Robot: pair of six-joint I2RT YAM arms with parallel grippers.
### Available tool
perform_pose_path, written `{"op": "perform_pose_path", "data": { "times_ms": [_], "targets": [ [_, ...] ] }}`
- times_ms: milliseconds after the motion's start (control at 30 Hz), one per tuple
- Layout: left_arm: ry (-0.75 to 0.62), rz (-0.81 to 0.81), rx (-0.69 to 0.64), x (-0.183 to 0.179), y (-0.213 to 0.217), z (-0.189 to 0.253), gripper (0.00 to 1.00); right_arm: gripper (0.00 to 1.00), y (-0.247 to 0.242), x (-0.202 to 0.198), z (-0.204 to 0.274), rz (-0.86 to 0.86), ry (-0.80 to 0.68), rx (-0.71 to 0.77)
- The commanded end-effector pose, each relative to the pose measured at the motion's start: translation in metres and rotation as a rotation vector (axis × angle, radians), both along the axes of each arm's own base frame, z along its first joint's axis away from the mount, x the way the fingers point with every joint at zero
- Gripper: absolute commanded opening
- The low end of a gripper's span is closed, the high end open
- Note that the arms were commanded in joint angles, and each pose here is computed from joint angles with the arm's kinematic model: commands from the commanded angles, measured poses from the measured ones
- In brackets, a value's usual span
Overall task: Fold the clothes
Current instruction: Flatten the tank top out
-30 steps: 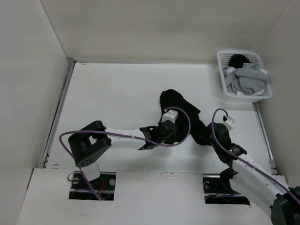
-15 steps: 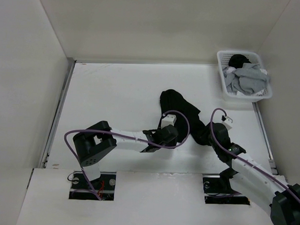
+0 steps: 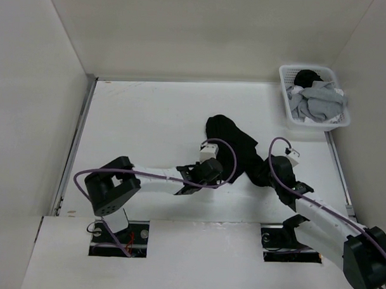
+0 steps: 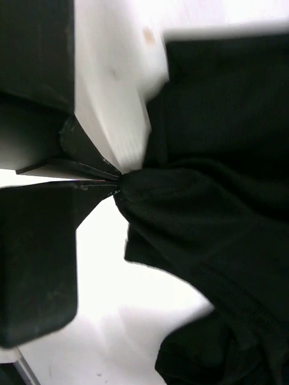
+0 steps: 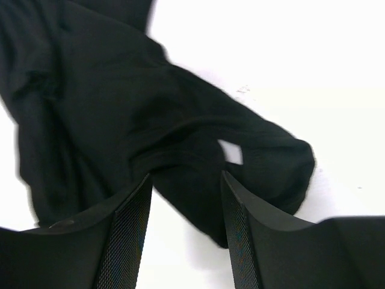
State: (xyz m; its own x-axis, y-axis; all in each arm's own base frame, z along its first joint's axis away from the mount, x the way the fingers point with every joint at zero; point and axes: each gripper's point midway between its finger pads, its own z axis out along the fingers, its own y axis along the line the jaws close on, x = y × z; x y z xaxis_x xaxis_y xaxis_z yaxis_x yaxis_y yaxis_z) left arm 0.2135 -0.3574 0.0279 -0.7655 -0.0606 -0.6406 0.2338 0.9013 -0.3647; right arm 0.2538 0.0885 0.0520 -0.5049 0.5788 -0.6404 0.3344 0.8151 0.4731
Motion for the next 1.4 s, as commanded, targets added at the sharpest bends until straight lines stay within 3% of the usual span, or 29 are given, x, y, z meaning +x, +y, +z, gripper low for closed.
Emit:
{"op": "perform_pose_path", "data": {
  "times_ms": [0,267,500,767,1100,1300,1367],
  "targets": [
    [-0.124,0.059,-0.119,0.019,0.015,0.073,0.01,0.54,0.003,0.017,0.015,0.005,-0.052,-0.003],
    [-0.317,0.251,-0.373,0.059,0.098,0.201,0.0,0.51,0.008,0.014,0.027,0.043,-0.054,-0.033],
    [-0.528,0.467,-0.467,0.084,0.19,0.285,0.01,0.59,0.028,0.007,0.033,0.141,-0.019,-0.079],
    [-0.522,0.633,-0.417,0.077,0.259,0.265,0.01,0.61,0.09,-0.006,0.024,0.356,0.055,-0.084],
    [-0.429,0.645,-0.408,0.075,0.269,0.222,0.02,0.62,0.094,0.008,-0.009,0.308,0.11,-0.092],
    [-0.387,0.668,-0.418,0.079,0.276,0.204,0.02,0.53,0.095,0.043,0.0,0.262,0.07,-0.084],
    [-0.388,0.669,-0.437,0.083,0.275,0.206,0.02,0.42,0.097,0.061,0.003,0.26,0.059,-0.08]
  ]
}}
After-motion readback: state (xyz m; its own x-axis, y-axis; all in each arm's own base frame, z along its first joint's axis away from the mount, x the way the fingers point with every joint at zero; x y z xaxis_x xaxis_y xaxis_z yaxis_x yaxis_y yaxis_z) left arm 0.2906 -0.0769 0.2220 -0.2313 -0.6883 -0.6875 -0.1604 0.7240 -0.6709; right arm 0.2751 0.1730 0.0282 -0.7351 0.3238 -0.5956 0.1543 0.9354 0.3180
